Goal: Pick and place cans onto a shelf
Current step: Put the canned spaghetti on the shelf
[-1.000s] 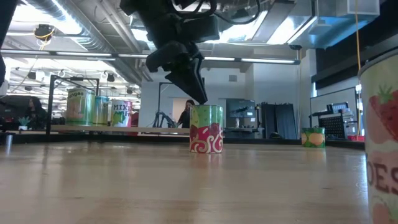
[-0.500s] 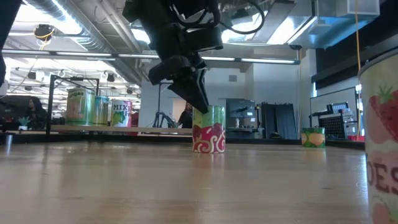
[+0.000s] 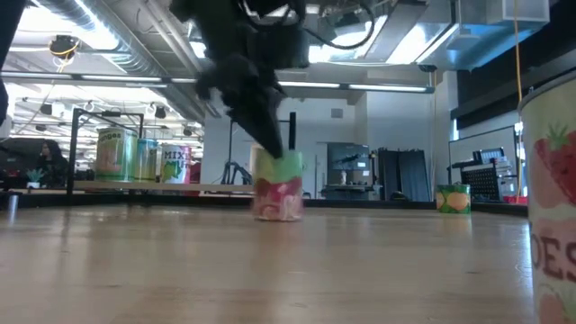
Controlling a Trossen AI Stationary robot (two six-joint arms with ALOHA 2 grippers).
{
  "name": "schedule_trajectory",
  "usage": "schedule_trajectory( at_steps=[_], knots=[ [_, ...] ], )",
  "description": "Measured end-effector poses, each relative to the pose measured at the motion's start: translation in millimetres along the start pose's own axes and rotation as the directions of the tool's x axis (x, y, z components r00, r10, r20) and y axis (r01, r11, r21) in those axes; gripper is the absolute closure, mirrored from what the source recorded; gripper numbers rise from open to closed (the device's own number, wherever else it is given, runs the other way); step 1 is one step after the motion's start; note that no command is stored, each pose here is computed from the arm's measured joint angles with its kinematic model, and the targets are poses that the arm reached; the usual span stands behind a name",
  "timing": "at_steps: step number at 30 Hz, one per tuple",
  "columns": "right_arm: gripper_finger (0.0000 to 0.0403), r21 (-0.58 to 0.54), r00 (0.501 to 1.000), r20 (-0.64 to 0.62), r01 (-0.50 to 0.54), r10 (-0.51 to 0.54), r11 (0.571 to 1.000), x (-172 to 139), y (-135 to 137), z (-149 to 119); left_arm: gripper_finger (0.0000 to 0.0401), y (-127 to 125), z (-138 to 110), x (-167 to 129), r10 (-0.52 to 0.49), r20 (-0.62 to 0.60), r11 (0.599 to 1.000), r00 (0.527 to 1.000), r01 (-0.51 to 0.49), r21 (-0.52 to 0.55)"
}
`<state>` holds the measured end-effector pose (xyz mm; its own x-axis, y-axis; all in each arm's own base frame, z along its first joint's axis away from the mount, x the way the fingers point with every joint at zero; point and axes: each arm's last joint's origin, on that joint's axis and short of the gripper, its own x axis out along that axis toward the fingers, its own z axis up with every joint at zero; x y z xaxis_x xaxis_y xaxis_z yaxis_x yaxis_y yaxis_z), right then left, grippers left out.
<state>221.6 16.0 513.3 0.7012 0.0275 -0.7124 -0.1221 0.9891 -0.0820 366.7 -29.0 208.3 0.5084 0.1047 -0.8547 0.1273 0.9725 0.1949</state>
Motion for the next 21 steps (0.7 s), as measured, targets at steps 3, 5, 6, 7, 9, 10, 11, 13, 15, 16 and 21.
schedule_trajectory(
  at_steps=[3, 5, 6, 7, 9, 10, 11, 13, 15, 16, 21],
  knots=[
    [0.0357, 0.0, 1.0, 0.0, 0.0, 0.0, 1.0, 0.0, -0.1, -0.1, 0.0399, 2.7, 5.0, -21.7, 0.019, -0.01, 1.0, 1.0, -0.019, -0.016],
    [0.0357, 0.0, 1.0, 0.0, 0.0, 0.0, 1.0, 0.0, 0.0, 0.0, 0.0399, 7.8, 9.5, -39.9, 0.053, -0.01, 0.998, 0.999, -0.053, -0.03],
    [0.0357, -0.003, 1.0, -0.002, 0.0, 0.0, 1.0, 0.0, 0.0, -0.2, 0.0399, 9.8, 8.7, -48.7, 0.073, -0.035, 0.997, 0.997, -0.074, -0.035],
    [0.0357, -0.006, 1.0, 0.0, 0.001, -0.001, 1.0, 0.0, -0.1, -0.1, 0.0399, 11.9, 9.5, -56.9, 0.097, -0.051, 0.994, 0.994, -0.1, -0.042],
    [0.0357, -0.007, 1.0, -0.001, 0.0, 0.0, 1.0, 0.0, 0.0, -0.1, 0.0399, 17.0, 12.8, -72.4, 0.135, -0.047, 0.988, 0.99, -0.138, -0.068],
    [0.0357, -0.008, 1.0, -0.001, 0.001, -0.001, 1.0, 0.0, -0.1, -0.1, 0.0399, 19.0, 12.1, -80.5, 0.146, -0.062, 0.985, 0.987, -0.15, -0.08],
    [0.0357, -0.01, 1.0, 0.0, 0.001, -0.001, 1.0, 0.0, -0.1, 0.0, 0.0399, 22.1, 11.4, -88.3, 0.165, -0.077, 0.98, 0.983, -0.172, -0.096],
    [0.0357, -0.019, 1.0, -0.001, 0.004, -0.004, 1.0, 0.0, -0.2, -0.1, 0.04, 29.5, 10.7, -102.0, 0.188, -0.085, 0.968, 0.979, -0.199, -0.15],
    [0.0357, -0.022, 1.0, -0.001, 0.008, -0.008, 1.0, 0.0, -0.2, 0.0, 0.04, 37.8, 5.3, -112.7, 0.215, -0.121, 0.95, 0.969, -0.237, -0.204],
    [0.0357, -0.022, 1.0, -0.001, 0.008, -0.008, 1.0, 0.0, -0.3, 0.0, 0.04, 42.0, 2.6, -116.5, 0.22, -0.131, 0.939, 0.967, -0.247, -0.24],
    [0.0357, -0.022, 1.0, -0.001, 0.008, -0.008, 1.0, 0.0, -0.3, 0.0, 0.04, 61.9, -15.2, -133.7, 0.251, -0.217, 0.869, 0.943, -0.318, -0.378]
  ],
)
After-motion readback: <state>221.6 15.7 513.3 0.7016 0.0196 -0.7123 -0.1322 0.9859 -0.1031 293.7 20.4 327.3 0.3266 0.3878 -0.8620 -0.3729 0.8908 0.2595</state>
